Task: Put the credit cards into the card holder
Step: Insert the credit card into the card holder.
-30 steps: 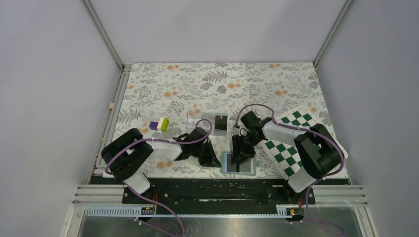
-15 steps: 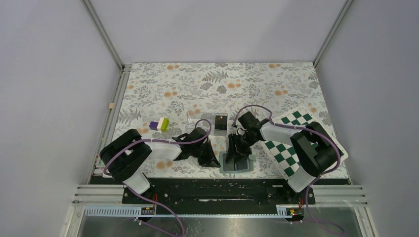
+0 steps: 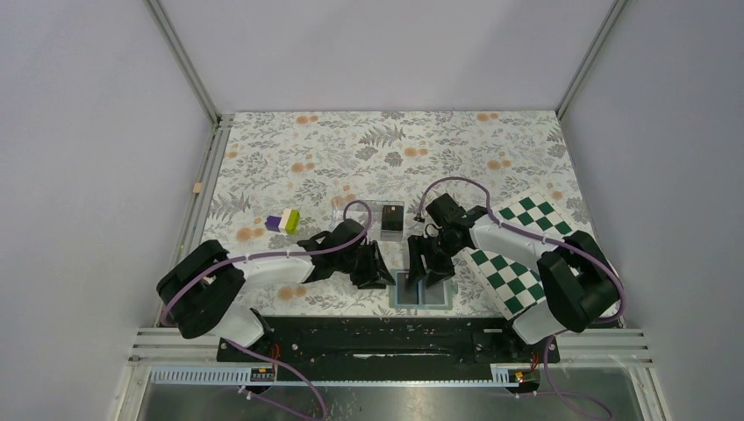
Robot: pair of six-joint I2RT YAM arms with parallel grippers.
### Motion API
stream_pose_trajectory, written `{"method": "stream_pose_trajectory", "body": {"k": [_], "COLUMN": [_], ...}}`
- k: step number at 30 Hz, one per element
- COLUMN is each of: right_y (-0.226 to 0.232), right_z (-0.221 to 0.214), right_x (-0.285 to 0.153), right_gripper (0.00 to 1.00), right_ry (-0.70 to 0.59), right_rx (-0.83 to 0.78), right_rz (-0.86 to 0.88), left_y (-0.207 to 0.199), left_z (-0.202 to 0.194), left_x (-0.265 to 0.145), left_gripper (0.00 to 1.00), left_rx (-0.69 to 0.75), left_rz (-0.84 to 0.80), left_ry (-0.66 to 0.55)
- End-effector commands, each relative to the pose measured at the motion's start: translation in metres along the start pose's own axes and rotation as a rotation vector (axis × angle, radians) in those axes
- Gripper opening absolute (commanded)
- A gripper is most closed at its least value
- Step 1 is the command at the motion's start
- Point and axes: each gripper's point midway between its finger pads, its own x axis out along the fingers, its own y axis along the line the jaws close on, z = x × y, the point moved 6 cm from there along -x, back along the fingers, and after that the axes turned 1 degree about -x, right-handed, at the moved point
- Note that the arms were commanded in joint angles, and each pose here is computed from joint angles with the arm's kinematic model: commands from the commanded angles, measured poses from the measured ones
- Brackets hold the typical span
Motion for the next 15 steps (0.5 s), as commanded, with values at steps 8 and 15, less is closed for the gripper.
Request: {"method": "stream_pose_trajectory", "body": {"k": [8, 15], "right_y": [-0.012, -0.017], "right_z": [-0.006, -0.006], "right_x": [0.011, 0.019], "right_gripper": [0.37, 0.22], "right_ry": [0.048, 0.068], "right_rx": [-0.007, 0.004], "right_rz": [-0.05, -0.057], "left_y": [-0.04, -0.027], "left_z": [0.011, 0.015], "left_x": [0.007, 0.015], "left_gripper": [0.38, 0.38], "left_rx": [0.071, 0.071], "left_rz": [-0.199, -0.095], "left_ry": [0.003, -0.007]}}
